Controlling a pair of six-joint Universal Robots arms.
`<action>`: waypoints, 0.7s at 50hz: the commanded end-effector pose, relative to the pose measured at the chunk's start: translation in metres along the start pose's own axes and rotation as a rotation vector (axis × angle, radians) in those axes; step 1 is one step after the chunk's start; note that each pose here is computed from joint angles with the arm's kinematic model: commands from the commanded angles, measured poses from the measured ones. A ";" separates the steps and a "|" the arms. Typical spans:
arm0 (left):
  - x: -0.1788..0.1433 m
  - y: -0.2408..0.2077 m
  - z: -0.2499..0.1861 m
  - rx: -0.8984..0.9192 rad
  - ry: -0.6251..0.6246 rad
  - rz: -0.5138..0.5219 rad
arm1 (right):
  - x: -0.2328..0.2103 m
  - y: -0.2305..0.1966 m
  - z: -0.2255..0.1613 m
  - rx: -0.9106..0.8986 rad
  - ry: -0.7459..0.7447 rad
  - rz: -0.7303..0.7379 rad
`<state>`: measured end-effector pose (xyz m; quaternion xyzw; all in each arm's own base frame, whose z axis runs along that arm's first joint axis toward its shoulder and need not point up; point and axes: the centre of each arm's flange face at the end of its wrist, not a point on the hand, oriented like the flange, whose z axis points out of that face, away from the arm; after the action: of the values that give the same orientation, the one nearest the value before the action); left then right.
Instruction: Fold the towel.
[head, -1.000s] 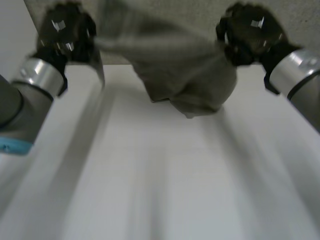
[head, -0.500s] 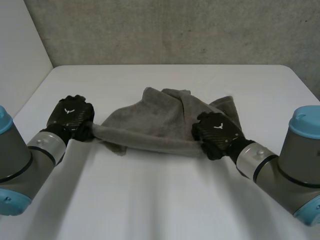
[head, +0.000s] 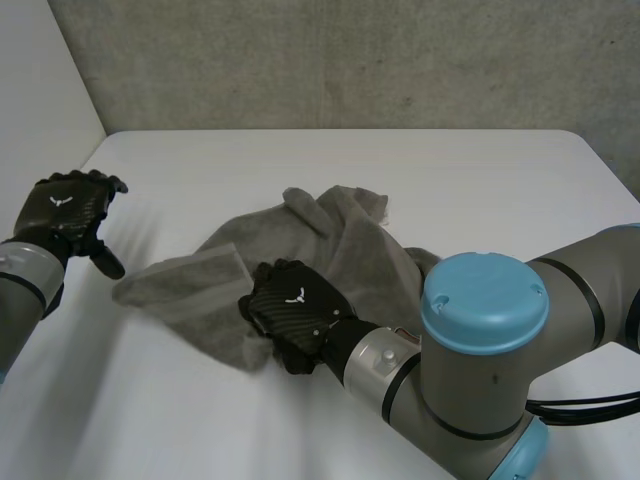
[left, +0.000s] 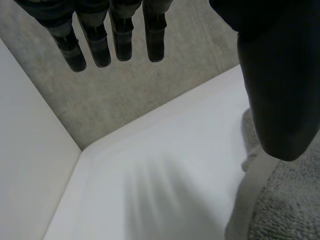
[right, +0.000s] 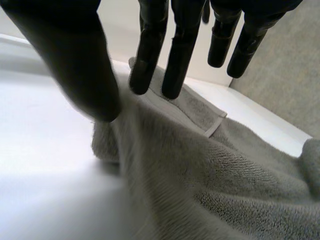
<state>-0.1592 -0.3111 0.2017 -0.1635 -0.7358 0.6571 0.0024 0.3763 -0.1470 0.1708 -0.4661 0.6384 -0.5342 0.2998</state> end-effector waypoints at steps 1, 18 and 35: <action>0.001 -0.012 -0.009 0.039 0.005 0.003 | 0.030 0.002 -0.011 -0.069 0.072 0.039; 0.042 -0.029 -0.015 0.070 0.200 0.022 | 0.127 0.018 -0.065 -0.187 0.342 -0.032; 0.102 0.010 0.032 -0.001 0.479 0.303 | 0.125 0.038 -0.063 -0.258 0.312 -0.144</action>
<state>-0.2454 -0.3040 0.1872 -0.3507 -0.6974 0.6163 0.1040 0.2612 -0.2386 0.1668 -0.4573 0.7017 -0.5386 0.0917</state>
